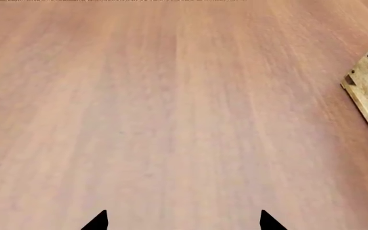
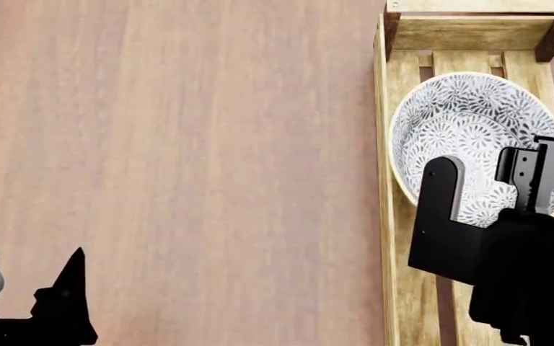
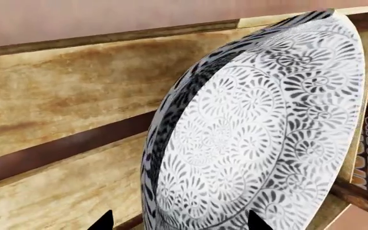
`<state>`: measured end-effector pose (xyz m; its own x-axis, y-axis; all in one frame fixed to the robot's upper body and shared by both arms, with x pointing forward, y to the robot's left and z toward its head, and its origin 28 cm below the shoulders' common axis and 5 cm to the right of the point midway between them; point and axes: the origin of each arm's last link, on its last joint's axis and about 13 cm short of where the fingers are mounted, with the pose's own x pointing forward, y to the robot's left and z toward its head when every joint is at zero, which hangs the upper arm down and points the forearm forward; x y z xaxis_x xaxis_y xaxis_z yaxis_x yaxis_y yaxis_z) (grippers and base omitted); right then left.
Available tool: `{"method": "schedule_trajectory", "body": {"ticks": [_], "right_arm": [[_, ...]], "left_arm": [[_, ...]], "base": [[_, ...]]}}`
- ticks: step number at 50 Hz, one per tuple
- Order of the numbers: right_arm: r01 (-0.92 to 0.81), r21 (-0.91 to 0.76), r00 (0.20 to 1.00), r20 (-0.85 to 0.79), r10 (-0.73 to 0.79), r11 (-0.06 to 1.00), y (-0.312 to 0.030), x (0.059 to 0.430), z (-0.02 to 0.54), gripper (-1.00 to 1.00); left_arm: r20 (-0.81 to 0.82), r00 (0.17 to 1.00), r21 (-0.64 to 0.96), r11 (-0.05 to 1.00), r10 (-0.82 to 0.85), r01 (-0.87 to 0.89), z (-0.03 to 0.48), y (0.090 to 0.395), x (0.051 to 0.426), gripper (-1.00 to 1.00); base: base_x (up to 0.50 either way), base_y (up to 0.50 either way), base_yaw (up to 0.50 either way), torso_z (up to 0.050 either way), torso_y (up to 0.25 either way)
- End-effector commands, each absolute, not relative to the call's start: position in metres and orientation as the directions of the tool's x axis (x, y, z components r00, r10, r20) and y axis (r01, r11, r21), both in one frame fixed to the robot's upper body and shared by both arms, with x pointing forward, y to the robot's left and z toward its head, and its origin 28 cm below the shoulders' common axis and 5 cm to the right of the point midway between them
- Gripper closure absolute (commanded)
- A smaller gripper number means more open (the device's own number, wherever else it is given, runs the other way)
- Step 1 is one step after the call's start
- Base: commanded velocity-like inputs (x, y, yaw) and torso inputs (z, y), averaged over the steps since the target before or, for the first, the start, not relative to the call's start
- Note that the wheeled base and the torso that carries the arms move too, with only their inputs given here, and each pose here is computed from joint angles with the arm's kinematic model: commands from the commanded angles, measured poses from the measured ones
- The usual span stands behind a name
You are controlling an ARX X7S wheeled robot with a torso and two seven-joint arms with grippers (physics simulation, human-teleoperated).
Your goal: Pick up the bowl on the left and put it in the tray.
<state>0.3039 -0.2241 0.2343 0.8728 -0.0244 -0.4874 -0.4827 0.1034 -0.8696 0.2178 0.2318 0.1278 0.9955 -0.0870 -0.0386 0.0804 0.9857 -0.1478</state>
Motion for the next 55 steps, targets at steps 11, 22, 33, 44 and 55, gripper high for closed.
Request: {"method": "schedule_trajectory", "body": {"ticks": [11,22,33,44,55], "right_arm": [[-0.453,-0.888,0.89,-0.456,-0.024,0.079,-0.223,0.268,0.283,-1.0],[-0.237,-0.969,0.968,-0.231,0.094,0.064,-0.213,0.229,0.295,-1.0],[0.058,-0.962,0.958,0.128,0.256,0.265,-0.2,0.153,0.224,-1.0],[-0.164,-0.584,0.869,0.295,0.397,0.795,-0.179,0.121,0.129,-1.0],[-0.276,0.078,0.894,0.388,0.226,0.958,-0.162,0.119,0.028,-1.0]], "left_arm": [[-0.019,0.995,-0.151,0.984,-0.098,0.094,0.134,0.23,0.213,-1.0],[-0.017,0.995,-0.15,0.984,-0.103,0.099,0.135,0.23,0.212,-1.0],[-0.01,0.997,-0.165,0.984,-0.071,0.068,0.125,0.237,0.21,-1.0],[0.121,0.982,-0.155,0.975,-0.143,0.161,0.104,0.237,0.199,-1.0],[0.107,0.988,-0.273,0.953,-0.108,0.134,0.049,0.25,0.183,-1.0]], "base": [[0.0,0.0,0.0,0.0,0.0],[0.0,0.0,0.0,0.0,0.0],[0.0,0.0,0.0,0.0,0.0],[0.0,0.0,0.0,0.0,-0.001],[0.0,0.0,0.0,0.0,0.0]]}}
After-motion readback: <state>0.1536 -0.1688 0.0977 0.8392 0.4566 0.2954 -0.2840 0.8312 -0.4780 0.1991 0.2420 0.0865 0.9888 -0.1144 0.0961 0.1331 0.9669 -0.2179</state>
